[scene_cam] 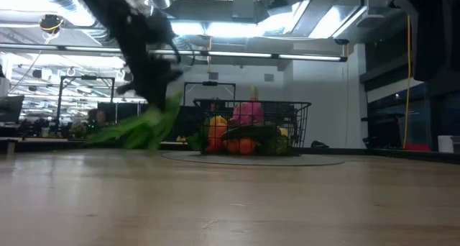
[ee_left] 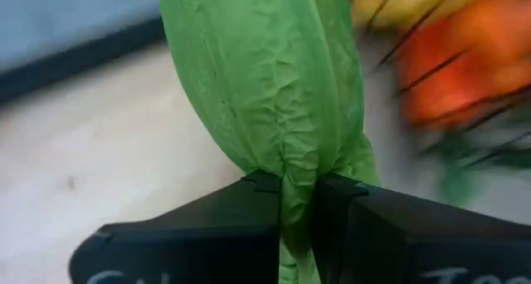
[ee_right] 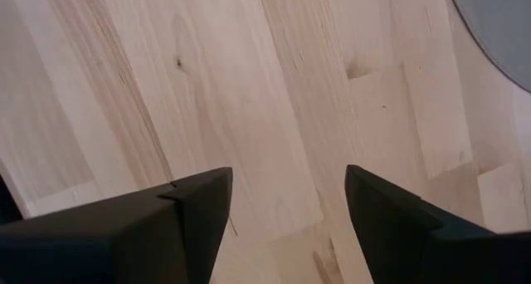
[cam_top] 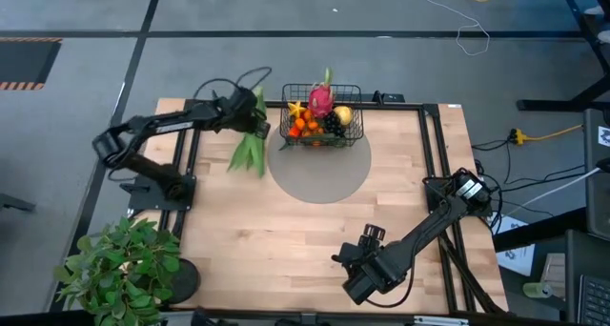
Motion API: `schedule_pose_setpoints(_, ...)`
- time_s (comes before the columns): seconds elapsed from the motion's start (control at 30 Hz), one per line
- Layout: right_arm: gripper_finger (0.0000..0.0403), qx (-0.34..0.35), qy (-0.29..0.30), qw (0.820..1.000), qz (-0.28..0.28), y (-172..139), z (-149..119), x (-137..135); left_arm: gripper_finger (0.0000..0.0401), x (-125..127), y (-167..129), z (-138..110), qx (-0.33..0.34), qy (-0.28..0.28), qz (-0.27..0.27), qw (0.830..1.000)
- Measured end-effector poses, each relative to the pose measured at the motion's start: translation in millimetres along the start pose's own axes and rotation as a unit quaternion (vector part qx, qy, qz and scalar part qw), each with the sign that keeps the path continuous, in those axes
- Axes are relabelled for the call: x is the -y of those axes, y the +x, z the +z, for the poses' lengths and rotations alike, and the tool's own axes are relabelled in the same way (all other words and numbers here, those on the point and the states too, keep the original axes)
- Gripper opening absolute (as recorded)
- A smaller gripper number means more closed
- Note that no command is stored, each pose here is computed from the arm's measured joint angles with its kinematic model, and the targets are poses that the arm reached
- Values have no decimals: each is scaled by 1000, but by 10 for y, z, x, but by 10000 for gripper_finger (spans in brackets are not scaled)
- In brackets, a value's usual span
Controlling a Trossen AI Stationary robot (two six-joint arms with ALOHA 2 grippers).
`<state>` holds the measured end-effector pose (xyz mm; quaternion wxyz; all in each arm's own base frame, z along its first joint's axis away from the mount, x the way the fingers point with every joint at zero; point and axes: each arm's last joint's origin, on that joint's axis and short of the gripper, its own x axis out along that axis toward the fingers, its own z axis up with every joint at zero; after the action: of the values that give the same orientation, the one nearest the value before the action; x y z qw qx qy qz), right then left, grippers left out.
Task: Build produce basket
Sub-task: Put the leaf lettuce into the black wire basket
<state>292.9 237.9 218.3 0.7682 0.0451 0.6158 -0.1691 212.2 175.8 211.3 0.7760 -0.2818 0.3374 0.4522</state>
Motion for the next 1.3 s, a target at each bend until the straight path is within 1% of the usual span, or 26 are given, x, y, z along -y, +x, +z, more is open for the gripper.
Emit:
schedule_pose_setpoints(0.07, 223, 0, 0, 1000, 0, 0, 1, 1, 12, 66, -199, 73, 32, 3, -23, 999)
schedule_pose_setpoints(0.13, 223, 0, 0, 1000, 0, 1, 1, 1, 12, 156, -431, 151, 67, 21, -51, 996)
schedule_pose_setpoints(0.23, 223, -1, 0, 1000, 0, 0, 1, 1, 7, 328, -796, 260, 121, 58, -102, 986)
schedule_pose_setpoints(0.33, 223, -1, 0, 1000, 0, 1, 0, 1, 7, 543, -1101, 350, 159, 112, -149, 970)
schedule_pose_setpoints(0.43, 223, -10, 0, 1000, 4, 1, -5, 1, 7, 746, -1411, 496, 206, 165, -186, 946)
schedule_pose_setpoints(0.5, 223, -18, -4, 1000, 9, 1, -9, -2, 7, 879, -1559, 617, 235, 200, -197, 931)
schedule_pose_setpoints(0.53, 223, -20, -8, 1000, 11, 1, -11, -3, 7, 937, -1615, 680, 239, 217, -196, 926)
schedule_pose_setpoints(0.6, 223, -24, -12, 1000, 13, 1, -13, -4, 7, 1036, -1702, 815, 225, 250, -187, 923)
schedule_pose_setpoints(0.63, 223, -26, -13, 999, 14, 1, -14, -4, 7, 1077, -1729, 885, 210, 264, -174, 925)
schedule_pose_setpoints(0.7, 223, -29, -12, 999, 15, 2, -16, -5, 7, 1153, -1709, 1012, 170, 291, -130, 932)
schedule_pose_setpoints(0.77, 223, -29, -13, 999, 15, 1, -17, -4, 6, 1229, -1605, 1128, 122, 319, -90, 936)
schedule_pose_setpoints(0.83, 223, -28, -12, 999, 15, 1, -16, -4, 6, 1315, -1435, 1228, 78, 352, -66, 931)
schedule_pose_setpoints(0.87, 223, -28, -12, 999, 15, 2, -16, -4, 6, 1354, -1340, 1272, 61, 370, -57, 925)
schedule_pose_setpoints(1.0, 223, -31, 6, 999, 16, 1, -19, -6, 6, 1477, -880, 1367, 0, 451, -33, 892)
schedule_pose_setpoints(1.1, 223, -54, 46, 997, 28, -10, -59, -31, 6, 1560, -568, 1385, -23, 492, -26, 870)
schedule_pose_setpoints(1.2, 223, -90, 95, 990, 43, -35, -144, -83, 6, 1641, -418, 1375, -32, 536, -21, 843)
schedule_pose_setpoints(1.3, 223, -133, 146, 979, 55, -73, -260, -148, 4, 1705, -338, 1301, -55, 591, 12, 805)
